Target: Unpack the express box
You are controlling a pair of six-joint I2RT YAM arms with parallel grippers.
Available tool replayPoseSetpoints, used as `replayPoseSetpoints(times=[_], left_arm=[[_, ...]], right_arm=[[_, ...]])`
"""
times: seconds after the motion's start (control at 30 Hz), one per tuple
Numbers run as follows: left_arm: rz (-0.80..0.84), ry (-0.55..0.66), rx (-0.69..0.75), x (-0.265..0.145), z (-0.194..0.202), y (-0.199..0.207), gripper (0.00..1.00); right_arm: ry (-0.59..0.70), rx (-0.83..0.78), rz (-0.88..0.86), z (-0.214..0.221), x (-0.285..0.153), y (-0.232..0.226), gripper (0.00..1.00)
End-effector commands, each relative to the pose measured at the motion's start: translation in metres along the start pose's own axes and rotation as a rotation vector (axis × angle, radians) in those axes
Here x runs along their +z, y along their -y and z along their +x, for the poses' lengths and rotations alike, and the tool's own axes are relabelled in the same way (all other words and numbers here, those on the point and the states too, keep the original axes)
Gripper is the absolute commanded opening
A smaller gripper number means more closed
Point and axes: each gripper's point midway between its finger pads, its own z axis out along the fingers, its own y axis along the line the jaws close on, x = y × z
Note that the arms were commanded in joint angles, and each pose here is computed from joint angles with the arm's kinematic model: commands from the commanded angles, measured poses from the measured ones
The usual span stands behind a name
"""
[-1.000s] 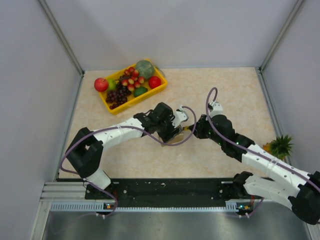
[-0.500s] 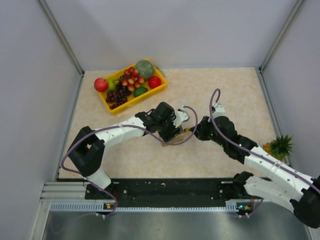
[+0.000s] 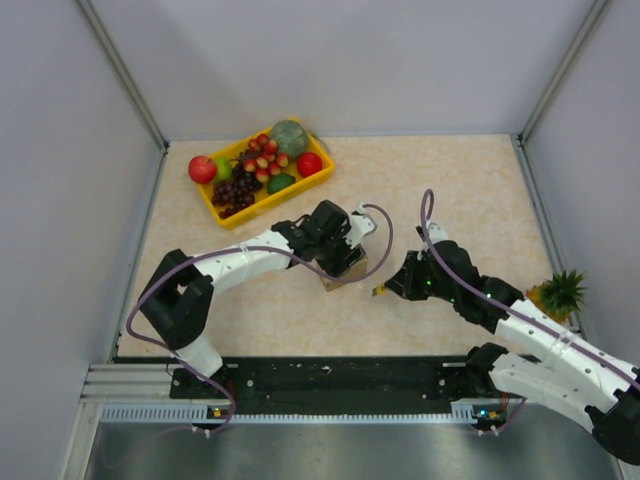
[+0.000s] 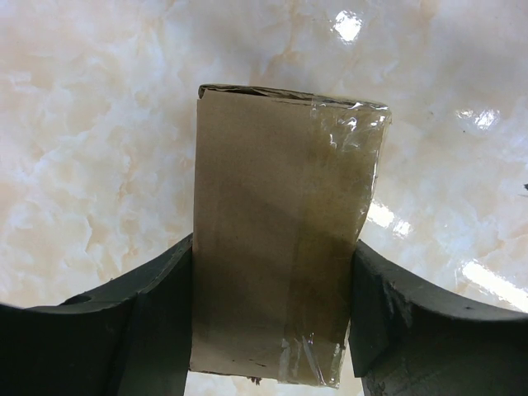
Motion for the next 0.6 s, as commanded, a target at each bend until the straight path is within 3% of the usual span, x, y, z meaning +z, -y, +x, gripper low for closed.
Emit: replayPoseSetpoints(times=[0.0, 0.1, 0.13, 0.17, 0.27, 0.57], left_arm=[[-0.089, -0.177, -0.044, 0.011, 0.049, -0.018, 0.23], [-0.049, -0.150, -0.084, 0.007, 0.035, -0.010, 0.37], [-0.043, -0.135, -0.092, 0.004, 0.027, -0.010, 0.45], [-0.035, -0.124, -0.104, 0.003, 0.022, -0.008, 0.62], [-0.031, -0.064, -0.113, -0.005, 0.000, -0.009, 0.75], [-0.008, 0.149, -0.152, -0.035, -0.055, -0.016, 0.87]], right_arm=[[-0.030, 0.014, 0.003, 0.008, -0.011, 0.001, 0.00], [-0.021, 0.019, 0.012, 0.007, -0.013, 0.002, 0.00], [-0.009, 0.021, 0.033, 0.006, -0.013, 0.007, 0.00], [0.000, 0.025, 0.035, 0.003, -0.013, 0.006, 0.00], [0.012, 0.029, 0.062, 0.002, -0.012, 0.011, 0.00], [0.063, 0.063, 0.136, -0.011, 0.001, 0.020, 0.00]])
